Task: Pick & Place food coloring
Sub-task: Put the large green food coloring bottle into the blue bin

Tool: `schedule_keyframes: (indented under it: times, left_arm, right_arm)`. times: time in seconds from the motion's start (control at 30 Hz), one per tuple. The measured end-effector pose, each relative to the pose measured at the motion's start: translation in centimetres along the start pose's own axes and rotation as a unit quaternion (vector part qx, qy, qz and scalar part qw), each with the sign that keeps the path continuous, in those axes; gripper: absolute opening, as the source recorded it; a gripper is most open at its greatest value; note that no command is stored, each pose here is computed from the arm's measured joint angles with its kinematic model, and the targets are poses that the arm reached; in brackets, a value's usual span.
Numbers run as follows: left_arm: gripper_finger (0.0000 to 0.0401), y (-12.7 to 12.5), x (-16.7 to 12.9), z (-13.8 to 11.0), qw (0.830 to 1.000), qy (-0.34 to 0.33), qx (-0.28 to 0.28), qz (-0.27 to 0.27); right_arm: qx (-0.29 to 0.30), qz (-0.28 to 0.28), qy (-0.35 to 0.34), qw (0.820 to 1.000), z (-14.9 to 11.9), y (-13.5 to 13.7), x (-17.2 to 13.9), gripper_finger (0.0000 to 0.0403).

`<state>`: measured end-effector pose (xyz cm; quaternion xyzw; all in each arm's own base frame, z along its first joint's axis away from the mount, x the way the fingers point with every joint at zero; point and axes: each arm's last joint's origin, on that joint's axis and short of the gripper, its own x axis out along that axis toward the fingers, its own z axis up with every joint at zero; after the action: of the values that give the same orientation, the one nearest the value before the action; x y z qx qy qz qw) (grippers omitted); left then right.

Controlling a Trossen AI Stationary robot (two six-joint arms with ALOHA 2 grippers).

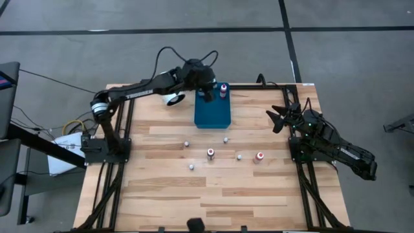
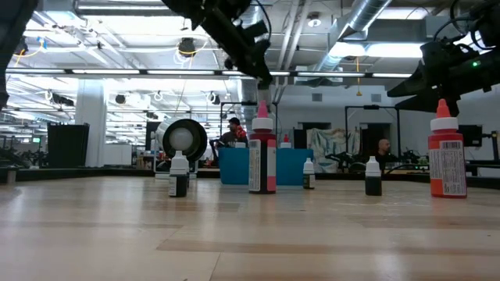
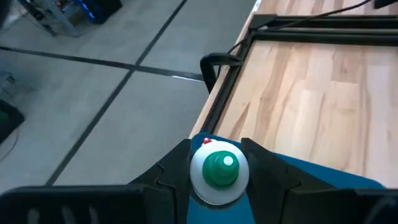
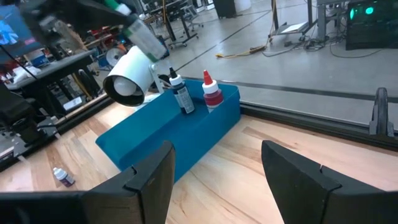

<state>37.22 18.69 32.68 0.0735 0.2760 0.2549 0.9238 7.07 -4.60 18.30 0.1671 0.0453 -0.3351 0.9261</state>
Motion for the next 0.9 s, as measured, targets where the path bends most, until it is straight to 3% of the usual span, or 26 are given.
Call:
schedule_keyframes:
  times: [0.27, 0.5, 0.9]
  left_arm:
    - [0.0106, 2.0, 3.7, -3.1, 0.998, 0.051, -0.031, -0.018]
    - [0.0106, 1.2, 6.5, -5.4, 0.995, 0.093, -0.021, -0.034]
    - [0.0106, 0.9, 8.8, -7.5, 0.994, 0.103, -0.013, -0.025]
  right_arm:
    - [0.0, 0.0, 0.0, 1.0, 0.0, 0.0, 0.0, 0.0225]
    - [0.0, 0.0, 0.0, 1.0, 0.0, 0.0, 0.0, 0.0225]
    - [-0.001, -0.002, 0.009, 1.0, -0.2, -0.1, 0.0, 0.0225]
